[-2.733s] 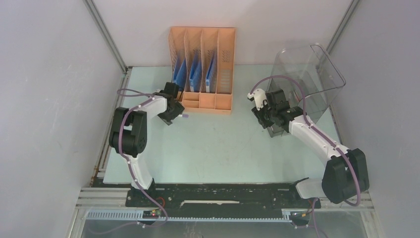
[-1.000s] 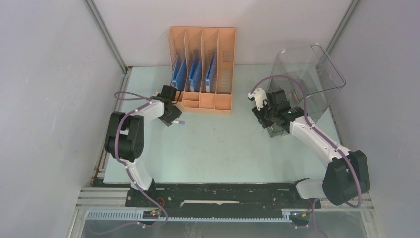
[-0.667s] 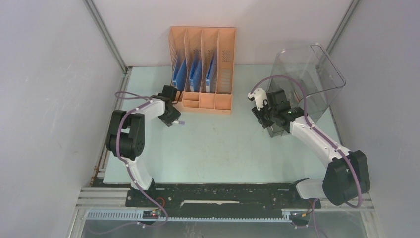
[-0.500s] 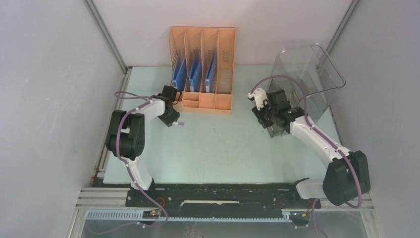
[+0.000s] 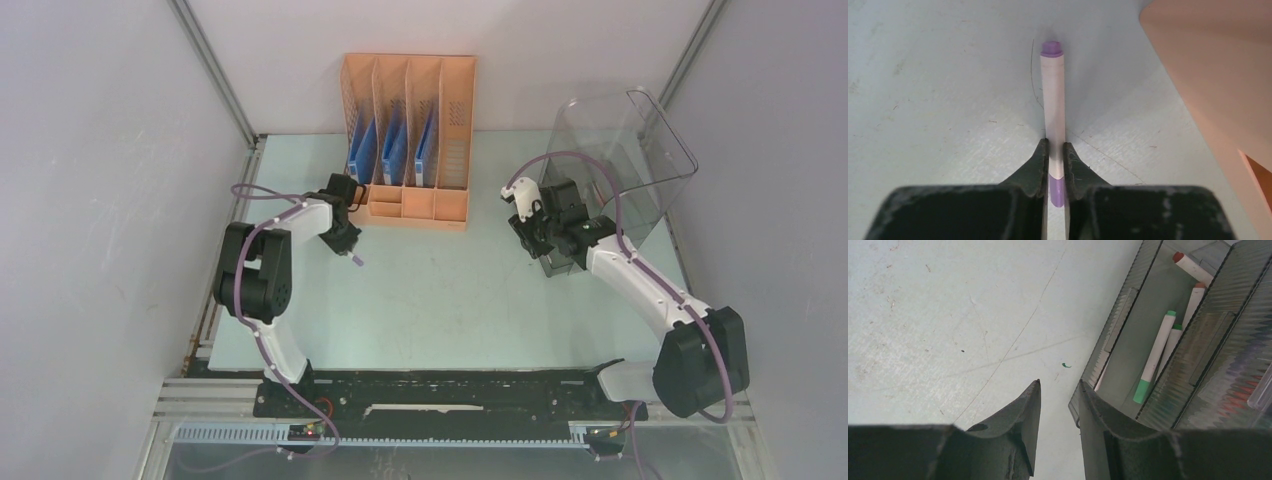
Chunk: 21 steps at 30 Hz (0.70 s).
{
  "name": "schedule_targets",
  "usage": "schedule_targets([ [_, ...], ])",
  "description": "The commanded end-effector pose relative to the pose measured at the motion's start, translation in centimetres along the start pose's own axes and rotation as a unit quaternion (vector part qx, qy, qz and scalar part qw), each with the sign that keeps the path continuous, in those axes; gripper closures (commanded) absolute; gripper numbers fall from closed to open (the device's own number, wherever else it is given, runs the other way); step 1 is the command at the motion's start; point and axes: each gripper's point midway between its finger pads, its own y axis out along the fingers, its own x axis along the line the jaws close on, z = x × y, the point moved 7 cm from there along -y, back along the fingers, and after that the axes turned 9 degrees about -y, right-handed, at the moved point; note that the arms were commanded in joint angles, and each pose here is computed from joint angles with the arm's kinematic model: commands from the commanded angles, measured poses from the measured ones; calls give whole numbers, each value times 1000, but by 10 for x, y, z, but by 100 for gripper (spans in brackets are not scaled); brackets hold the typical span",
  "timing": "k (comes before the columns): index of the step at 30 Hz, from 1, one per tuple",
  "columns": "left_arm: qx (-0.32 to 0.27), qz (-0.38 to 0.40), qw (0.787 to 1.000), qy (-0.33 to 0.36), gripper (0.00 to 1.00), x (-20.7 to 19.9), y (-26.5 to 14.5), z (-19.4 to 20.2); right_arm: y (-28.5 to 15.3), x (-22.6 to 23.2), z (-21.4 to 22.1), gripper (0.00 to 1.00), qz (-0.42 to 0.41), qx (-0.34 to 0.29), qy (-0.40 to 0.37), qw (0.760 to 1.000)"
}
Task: Organize the desk
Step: Pick up the stationery from the center of the board.
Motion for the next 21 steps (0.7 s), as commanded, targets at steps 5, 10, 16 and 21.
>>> schedule_targets([
  [5,-9,16,1000,9,100,16,-19,-2,-17,-6,-20,59,11,-43,-9,999],
  [10,-7,60,998,7,100,26,-31,4,-29,3,-25,59,-24,-73,-18,997],
  [16,8,184,983,14,100,34,-47,21,-52,24,-33,59,-112,-137,-48,983],
  [21,6,334,942,30,100,39,-72,36,-76,43,-40,58,-189,-200,-75,958],
])
